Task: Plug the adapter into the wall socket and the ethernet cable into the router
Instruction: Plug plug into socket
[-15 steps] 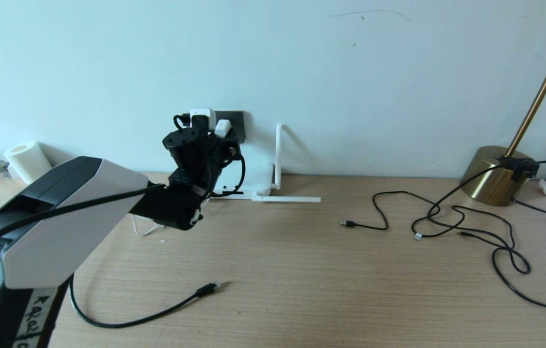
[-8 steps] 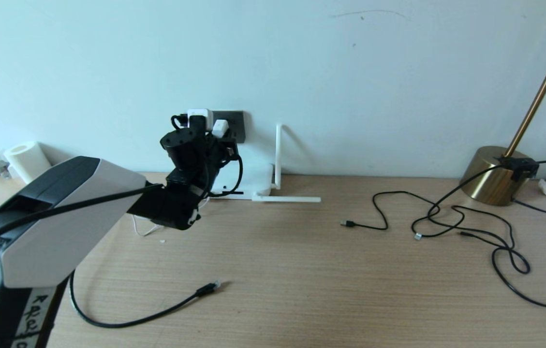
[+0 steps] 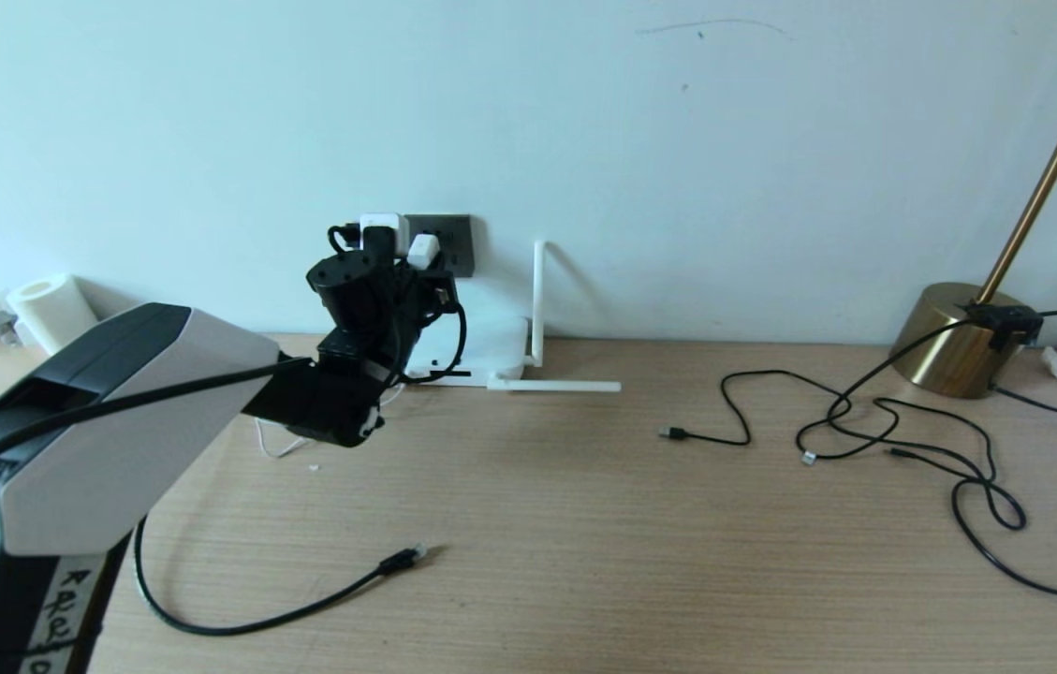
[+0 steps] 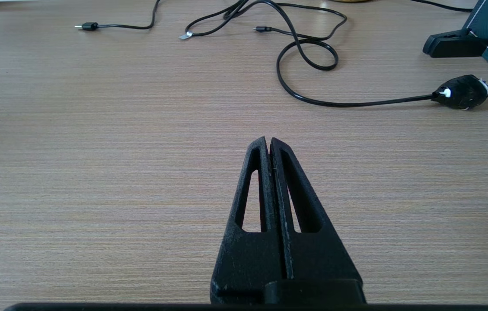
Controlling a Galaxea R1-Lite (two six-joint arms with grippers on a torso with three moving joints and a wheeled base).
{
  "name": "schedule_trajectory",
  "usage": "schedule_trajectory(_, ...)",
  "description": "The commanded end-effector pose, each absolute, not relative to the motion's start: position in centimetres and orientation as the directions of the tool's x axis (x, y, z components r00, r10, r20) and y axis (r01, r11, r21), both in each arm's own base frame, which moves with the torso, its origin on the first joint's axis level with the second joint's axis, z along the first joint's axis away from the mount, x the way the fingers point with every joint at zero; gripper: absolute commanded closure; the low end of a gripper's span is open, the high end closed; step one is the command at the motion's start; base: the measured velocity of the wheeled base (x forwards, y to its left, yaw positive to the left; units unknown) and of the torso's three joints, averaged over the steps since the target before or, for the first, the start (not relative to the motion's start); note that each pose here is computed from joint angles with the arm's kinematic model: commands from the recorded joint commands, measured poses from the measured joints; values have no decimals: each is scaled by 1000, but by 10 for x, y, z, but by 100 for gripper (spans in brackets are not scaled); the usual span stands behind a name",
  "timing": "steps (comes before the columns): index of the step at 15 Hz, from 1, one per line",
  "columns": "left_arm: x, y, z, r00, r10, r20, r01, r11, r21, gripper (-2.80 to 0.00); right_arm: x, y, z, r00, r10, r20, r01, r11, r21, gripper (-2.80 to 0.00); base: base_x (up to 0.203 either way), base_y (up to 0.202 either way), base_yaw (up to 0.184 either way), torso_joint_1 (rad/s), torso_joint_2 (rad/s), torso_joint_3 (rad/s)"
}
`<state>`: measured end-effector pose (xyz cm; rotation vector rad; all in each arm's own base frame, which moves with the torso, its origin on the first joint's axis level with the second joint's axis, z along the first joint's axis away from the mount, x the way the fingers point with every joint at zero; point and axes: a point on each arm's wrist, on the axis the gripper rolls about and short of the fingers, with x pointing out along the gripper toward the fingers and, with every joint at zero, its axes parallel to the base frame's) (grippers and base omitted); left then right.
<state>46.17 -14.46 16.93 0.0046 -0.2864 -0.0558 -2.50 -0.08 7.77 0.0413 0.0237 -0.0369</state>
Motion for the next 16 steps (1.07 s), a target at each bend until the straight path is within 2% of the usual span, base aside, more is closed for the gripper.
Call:
schedule_trajectory(1, 462, -143, 170, 956, -49, 288, 48, 999, 10, 0, -25, -1, 78, 999, -37, -24, 38, 998, 42, 0, 0, 0, 0, 0, 0, 0)
schedule_trajectory(16, 464, -145, 172, 953, -59, 299, 59, 998, 10, 0, -25, -1, 78, 999, -37, -25, 38, 998, 40, 0, 0, 0, 0, 0, 0, 0)
